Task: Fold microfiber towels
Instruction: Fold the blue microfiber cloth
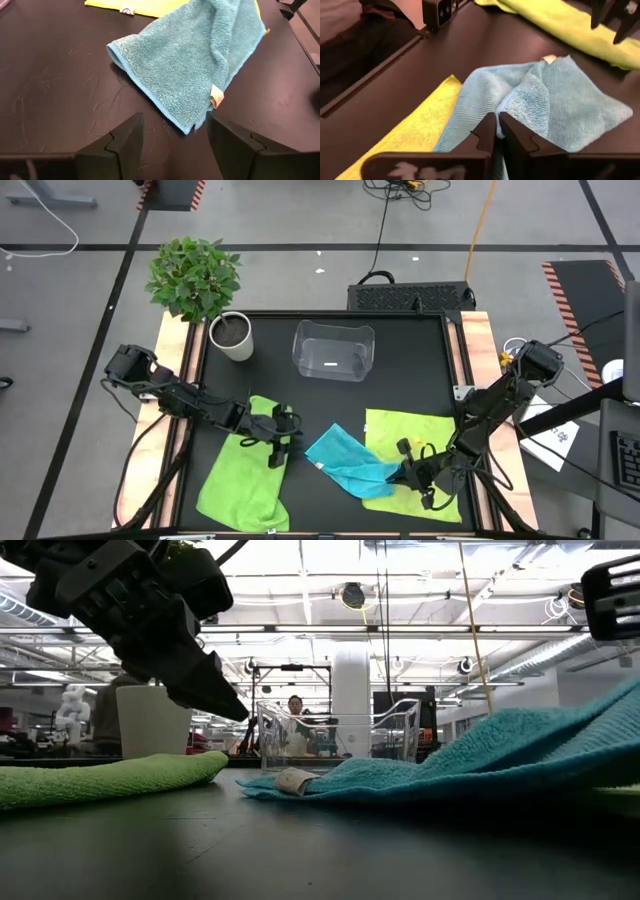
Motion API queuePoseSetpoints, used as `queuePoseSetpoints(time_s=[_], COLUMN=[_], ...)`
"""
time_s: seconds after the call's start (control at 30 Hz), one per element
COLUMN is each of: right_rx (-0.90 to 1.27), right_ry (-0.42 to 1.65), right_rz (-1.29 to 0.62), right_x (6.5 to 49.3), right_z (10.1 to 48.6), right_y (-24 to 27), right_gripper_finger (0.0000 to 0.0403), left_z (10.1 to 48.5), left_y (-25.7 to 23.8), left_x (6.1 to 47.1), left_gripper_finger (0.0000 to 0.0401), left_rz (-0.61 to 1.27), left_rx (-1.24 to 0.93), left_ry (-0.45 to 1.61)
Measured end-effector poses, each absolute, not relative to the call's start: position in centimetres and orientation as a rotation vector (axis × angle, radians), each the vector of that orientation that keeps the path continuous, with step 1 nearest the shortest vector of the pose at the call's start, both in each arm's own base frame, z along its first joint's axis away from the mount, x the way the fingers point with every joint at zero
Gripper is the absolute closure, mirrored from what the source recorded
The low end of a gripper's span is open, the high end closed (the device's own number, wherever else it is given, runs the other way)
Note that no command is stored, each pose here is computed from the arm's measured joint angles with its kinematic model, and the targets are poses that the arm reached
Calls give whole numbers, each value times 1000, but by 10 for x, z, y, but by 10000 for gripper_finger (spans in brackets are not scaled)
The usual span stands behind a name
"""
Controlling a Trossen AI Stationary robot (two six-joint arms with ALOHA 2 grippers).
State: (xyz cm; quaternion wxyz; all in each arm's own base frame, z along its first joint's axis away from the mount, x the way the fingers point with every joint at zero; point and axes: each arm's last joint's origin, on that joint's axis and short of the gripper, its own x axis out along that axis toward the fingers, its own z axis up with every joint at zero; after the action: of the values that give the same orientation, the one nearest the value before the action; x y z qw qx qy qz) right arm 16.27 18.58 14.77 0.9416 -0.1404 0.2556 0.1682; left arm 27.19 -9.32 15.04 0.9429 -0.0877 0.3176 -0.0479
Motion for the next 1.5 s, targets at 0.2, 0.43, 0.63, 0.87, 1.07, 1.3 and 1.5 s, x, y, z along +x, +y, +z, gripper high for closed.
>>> queuePoseSetpoints(time_s=[0.2,0.43,0.63,0.87,1.07,1.3,1.5], right_rx=[-210,-147,-151,-146,-164,-225,-270], right_ry=[549,557,562,604,603,574,458], right_rz=[398,395,393,375,378,342,357], right_x=[160,161,161,159,160,161,163], right_z=[142,142,142,138,138,139,155], right_y=[183,183,182,180,180,178,179], right_gripper_finger=[349,298,291,316,360,399,402], left_z=[150,150,150,150,150,150,150], left_y=[-93,-93,-93,-93,-93,-93,-93], left_x=[272,272,272,272,272,272,272], left_gripper_finger=[187,187,187,187,187,187,187], left_rz=[-99,-101,-98,-97,-98,-98,-101], left_rx=[-170,-163,-170,-171,-171,-168,-159], left_ry=[652,652,653,653,653,654,653])
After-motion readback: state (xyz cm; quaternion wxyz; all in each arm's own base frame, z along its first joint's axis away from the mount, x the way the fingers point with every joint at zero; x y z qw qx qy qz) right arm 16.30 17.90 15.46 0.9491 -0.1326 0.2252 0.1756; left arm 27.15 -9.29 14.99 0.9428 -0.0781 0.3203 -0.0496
